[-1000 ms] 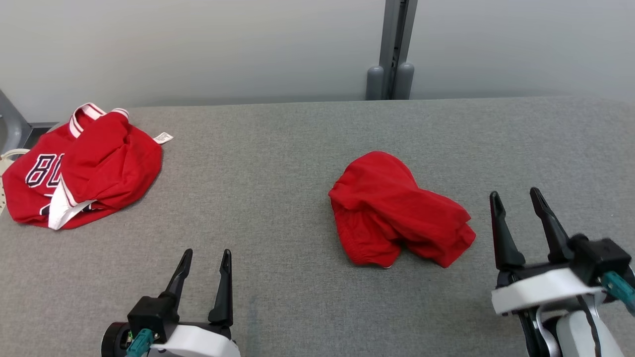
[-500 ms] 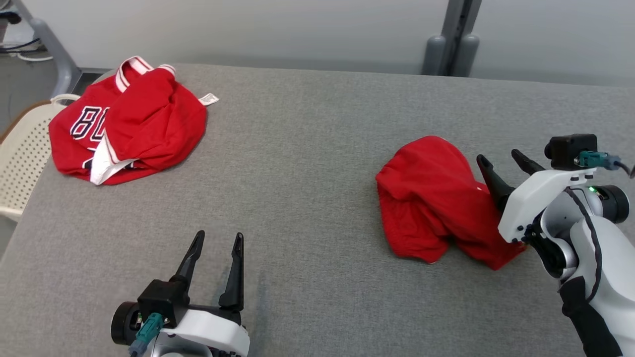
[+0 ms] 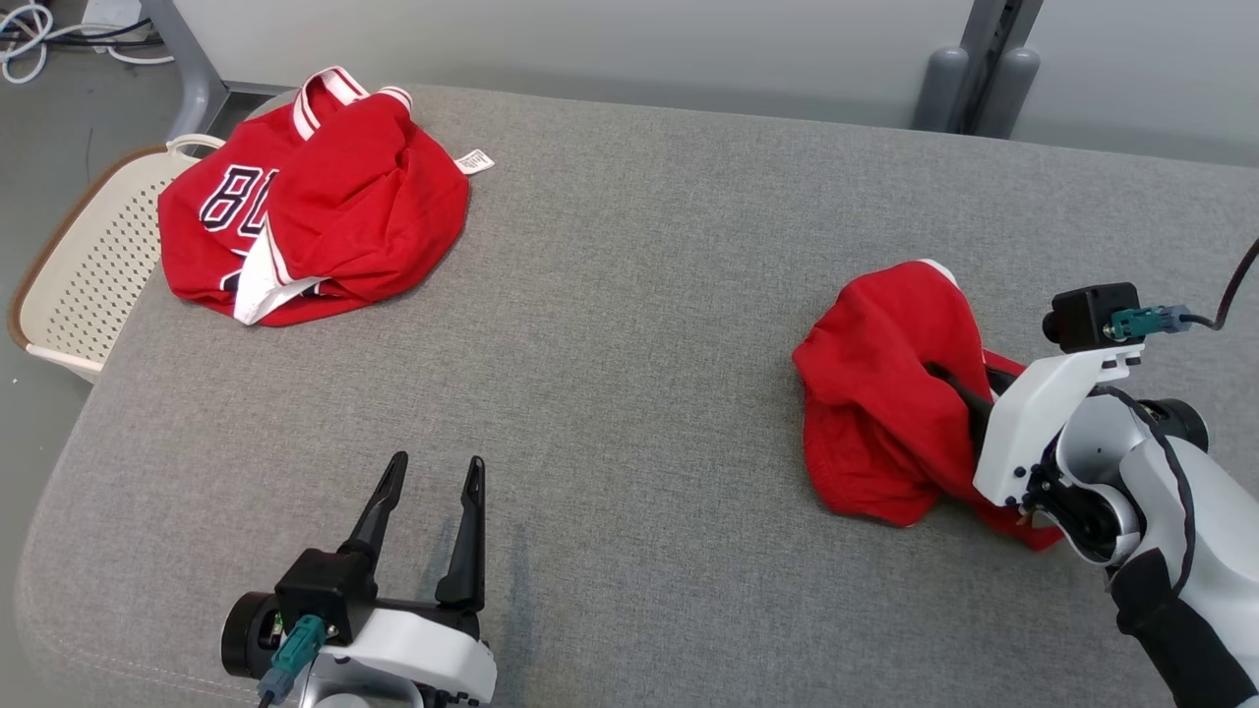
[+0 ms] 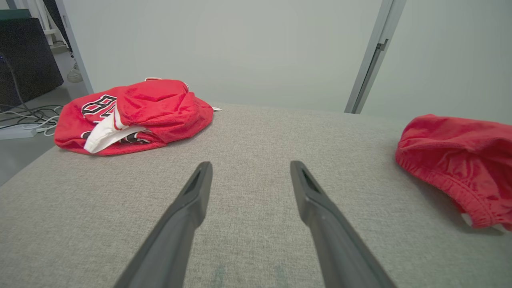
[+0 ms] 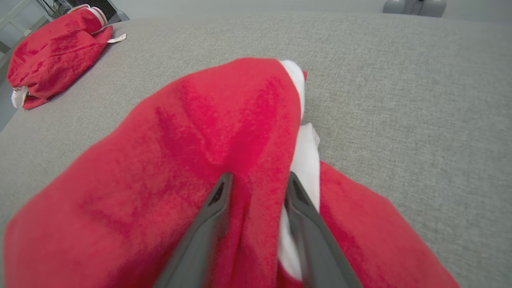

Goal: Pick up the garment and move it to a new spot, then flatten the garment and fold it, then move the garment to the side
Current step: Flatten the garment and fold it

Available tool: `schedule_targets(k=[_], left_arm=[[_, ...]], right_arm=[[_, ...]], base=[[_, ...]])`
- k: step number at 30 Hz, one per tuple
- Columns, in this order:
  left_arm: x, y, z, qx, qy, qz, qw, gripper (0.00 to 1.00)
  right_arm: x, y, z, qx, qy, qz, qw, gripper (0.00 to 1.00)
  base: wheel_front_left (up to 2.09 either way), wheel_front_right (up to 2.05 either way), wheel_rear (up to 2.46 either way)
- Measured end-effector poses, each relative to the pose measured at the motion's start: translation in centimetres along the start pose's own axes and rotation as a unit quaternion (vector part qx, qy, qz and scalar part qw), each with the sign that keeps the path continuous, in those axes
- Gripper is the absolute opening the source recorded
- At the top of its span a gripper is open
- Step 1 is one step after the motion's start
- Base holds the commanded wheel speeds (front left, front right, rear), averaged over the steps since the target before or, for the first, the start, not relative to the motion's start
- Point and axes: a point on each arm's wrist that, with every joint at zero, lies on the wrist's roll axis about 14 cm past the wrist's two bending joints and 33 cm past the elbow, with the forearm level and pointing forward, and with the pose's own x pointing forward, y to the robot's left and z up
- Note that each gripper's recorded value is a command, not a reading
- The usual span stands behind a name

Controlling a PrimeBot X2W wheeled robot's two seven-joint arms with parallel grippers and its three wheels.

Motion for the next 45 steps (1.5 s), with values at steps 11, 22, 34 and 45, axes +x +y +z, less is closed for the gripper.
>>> schedule_targets(k=[11, 22, 34, 45], left_arm=[[-0.1, -0.7, 0.2, 0.002, -0.004, -0.012, 1.000, 1.00], [-0.4, -1.5, 0.5, 0.002, -0.010, -0.025, 1.000, 1.00], [-0.6, -2.3, 0.5, 0.000, -0.010, -0.038, 0.999, 1.00], [0.1, -3.4, 0.4, 0.000, -0.009, -0.054, 0.998, 1.00]], right_arm=[[-1.3, -1.2, 7.2, -0.062, -0.146, -0.024, 0.987, 0.00], [-5.7, 1.0, 18.7, -0.108, -0.339, -0.018, 0.934, 0.00], [-4.6, 6.2, 12.0, -0.105, -0.295, 0.058, 0.948, 0.00], [-5.1, 6.1, -5.3, -0.028, -0.143, 0.056, 0.988, 0.00]], base=[[0.00, 0.00, 0.00], [0.00, 0.00, 0.00], [0.00, 0.00, 0.00], [0.00, 0.00, 0.00]])
